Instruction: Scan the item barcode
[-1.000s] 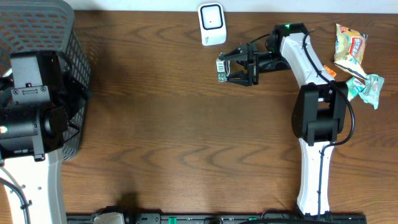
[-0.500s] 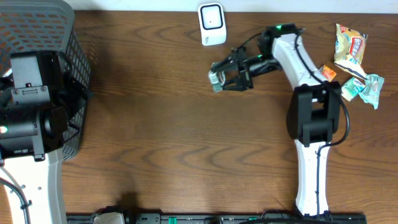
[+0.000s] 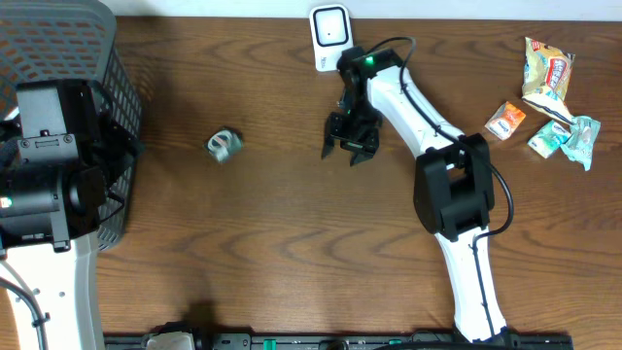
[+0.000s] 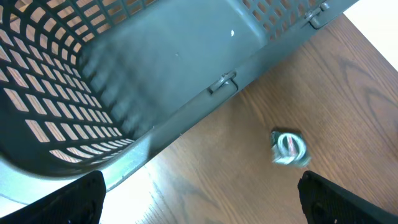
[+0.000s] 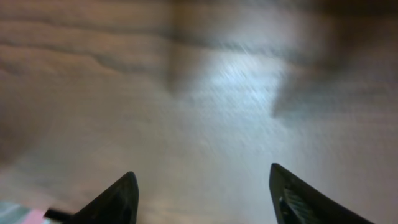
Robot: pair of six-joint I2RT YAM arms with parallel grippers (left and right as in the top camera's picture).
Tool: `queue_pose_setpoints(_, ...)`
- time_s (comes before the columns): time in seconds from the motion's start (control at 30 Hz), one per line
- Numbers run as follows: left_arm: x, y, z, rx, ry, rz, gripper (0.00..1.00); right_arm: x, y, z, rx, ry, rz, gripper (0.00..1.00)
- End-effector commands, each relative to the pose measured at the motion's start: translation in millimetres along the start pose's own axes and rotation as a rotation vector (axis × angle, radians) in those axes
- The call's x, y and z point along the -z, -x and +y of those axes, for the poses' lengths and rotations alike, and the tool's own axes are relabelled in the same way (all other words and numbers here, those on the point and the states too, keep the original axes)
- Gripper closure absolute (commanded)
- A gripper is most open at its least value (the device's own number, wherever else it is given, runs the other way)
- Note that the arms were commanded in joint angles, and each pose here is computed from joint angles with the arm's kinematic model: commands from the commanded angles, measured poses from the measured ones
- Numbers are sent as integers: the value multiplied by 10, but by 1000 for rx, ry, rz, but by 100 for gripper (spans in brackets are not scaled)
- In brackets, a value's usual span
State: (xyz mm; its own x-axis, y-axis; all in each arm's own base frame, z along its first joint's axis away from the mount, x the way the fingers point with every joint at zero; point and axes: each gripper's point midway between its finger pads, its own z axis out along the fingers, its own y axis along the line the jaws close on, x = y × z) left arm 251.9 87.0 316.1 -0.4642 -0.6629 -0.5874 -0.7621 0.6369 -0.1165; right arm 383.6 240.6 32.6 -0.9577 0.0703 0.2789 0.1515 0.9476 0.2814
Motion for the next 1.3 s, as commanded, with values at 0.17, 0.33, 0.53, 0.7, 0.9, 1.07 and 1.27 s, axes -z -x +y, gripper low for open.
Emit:
queue_pose_setpoints(0.17,-18,-1,32,14,16,0,2,37,62,538,213,32,-155,6)
queue_pose_setpoints(0.33,-18,-1,32,14,16,0,2,26,50,1198,363,180,-244,1)
queue_pose_setpoints(0.53,-18,-1,32,14,16,0,2,223,135,1861,530,152,-523,4)
queue_pose_setpoints(0.7,-18,-1,32,14,16,0,2,315,338,2177,792,-61,-827,3)
queue_pose_setpoints(0.9,-18,-1,32,14,16,0,2,78,181,2358,904,-123,-845,7)
queue_pose_setpoints(1.07,-18,-1,32,14,16,0,3,-237,50,2415,944,-113,-785,23)
queue_pose_setpoints(1.27,-18,-1,32,14,16,0,2,-504,15,2353,956,-144,-736,17)
